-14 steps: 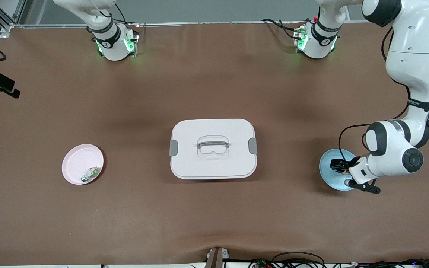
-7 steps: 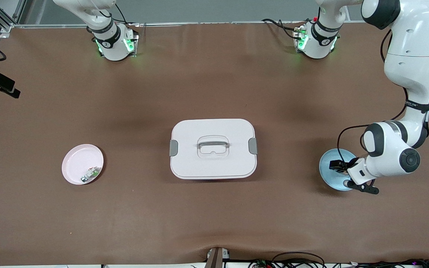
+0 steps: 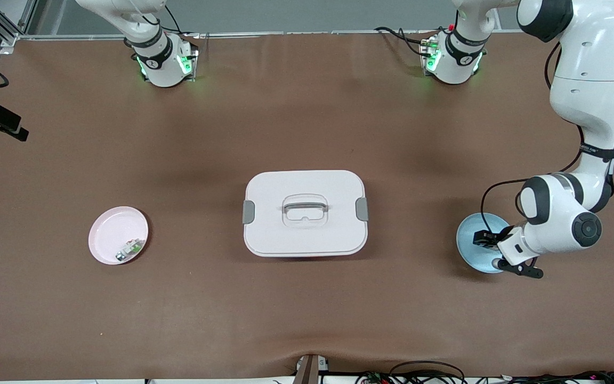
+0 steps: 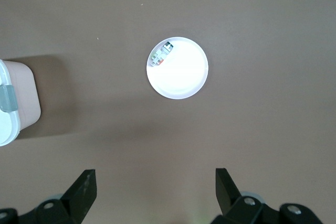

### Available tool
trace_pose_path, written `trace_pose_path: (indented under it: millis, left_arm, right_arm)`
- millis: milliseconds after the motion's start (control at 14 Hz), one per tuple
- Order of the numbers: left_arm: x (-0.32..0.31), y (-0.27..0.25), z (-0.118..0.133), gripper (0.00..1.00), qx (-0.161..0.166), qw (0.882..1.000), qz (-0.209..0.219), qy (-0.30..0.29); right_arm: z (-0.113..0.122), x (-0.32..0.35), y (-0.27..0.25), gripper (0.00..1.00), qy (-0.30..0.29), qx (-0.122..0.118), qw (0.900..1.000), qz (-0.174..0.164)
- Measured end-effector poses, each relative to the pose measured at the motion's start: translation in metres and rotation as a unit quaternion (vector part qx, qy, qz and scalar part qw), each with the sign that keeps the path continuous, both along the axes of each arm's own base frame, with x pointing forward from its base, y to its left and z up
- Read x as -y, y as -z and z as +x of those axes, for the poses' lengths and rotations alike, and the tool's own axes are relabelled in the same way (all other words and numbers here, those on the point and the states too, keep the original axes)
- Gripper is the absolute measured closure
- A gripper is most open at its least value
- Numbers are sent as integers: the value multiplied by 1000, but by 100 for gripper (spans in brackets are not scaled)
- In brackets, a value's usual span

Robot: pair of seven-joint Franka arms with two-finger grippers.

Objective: Transfer orange switch to right arm and place
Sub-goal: 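Close the left gripper on the orange switch, then lift the orange switch and carry it over the white box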

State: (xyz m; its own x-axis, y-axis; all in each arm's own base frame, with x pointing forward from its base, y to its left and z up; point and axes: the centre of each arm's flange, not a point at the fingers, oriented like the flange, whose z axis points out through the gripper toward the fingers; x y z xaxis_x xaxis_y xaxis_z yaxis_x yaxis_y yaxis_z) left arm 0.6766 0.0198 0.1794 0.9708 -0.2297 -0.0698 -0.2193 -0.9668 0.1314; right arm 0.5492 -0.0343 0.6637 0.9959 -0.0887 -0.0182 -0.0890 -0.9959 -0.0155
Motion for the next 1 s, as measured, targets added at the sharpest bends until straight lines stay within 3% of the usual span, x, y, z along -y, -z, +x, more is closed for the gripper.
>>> trace_pose_path:
  millis: [357,571,857,1000]
  left_arm:
    - [7,-25,-1,27,-25,998,3,-49]
    - [11,-66,-3,27,-42,992,13,-121]
    - [14,-110,-3,27,-82,963,36,-255]
    - [18,-134,-2,27,-86,941,46,-324]
  right_arm:
    - [0,2,0,0,2,2,1000,0]
    - [1,3,-1,0,2,3,1000,0]
    - [2,4,-2,0,4,10,1000,-2]
    - [2,6,-2,0,5,11,1000,-6]
